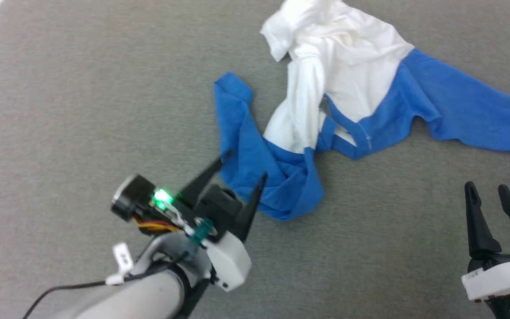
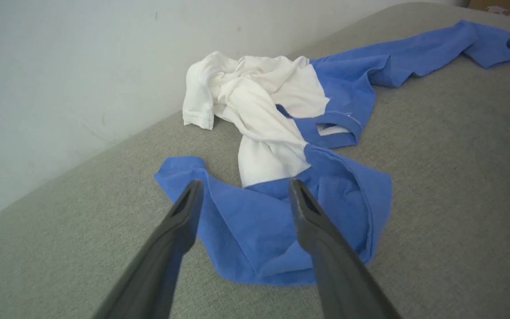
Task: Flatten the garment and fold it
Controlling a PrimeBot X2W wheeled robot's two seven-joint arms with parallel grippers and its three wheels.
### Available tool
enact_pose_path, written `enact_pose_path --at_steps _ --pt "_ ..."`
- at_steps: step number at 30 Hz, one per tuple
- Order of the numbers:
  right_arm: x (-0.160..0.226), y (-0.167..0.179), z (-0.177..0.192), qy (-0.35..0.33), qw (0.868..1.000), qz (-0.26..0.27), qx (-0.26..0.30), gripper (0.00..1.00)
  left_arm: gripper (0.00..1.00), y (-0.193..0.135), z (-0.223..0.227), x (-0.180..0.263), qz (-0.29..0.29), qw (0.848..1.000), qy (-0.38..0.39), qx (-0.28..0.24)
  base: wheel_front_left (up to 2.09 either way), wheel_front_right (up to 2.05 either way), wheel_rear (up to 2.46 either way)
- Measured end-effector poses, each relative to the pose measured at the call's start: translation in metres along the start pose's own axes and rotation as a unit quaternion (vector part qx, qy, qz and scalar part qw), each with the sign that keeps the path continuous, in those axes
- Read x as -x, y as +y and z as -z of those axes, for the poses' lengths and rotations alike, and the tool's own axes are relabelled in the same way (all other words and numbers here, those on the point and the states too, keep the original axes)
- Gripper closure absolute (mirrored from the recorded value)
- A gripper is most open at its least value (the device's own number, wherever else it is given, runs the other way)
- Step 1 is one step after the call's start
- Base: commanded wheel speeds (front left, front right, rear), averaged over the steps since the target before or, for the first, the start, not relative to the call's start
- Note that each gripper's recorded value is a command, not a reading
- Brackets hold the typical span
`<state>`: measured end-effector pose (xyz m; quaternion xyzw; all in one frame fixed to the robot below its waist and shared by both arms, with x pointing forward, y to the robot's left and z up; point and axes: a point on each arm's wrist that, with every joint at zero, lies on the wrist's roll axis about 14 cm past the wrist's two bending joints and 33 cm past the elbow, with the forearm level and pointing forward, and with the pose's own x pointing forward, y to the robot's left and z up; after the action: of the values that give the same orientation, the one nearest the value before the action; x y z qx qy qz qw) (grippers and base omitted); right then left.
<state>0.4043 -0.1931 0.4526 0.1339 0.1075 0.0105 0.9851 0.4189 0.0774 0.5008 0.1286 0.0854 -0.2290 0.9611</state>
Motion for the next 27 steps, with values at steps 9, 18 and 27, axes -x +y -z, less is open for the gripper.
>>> enact_pose_path --at_steps 9,18,27 --pt "-0.011 0.013 0.005 0.013 1.000 -0.020 -0.001 0.00 0.00 -0.031 0.073 0.007 0.074 0.989 0.123 -0.029 0.00 0.00 0.00" --pt "-0.008 -0.003 0.009 0.022 1.000 0.004 0.003 0.00 0.00 -0.045 0.104 -0.020 0.128 0.976 0.161 -0.072 0.00 0.00 0.00" --pt "-0.006 -0.004 0.006 0.017 1.000 0.006 0.003 0.00 1.00 -0.038 0.086 -0.025 0.081 0.989 0.123 -0.005 0.00 0.00 0.00"
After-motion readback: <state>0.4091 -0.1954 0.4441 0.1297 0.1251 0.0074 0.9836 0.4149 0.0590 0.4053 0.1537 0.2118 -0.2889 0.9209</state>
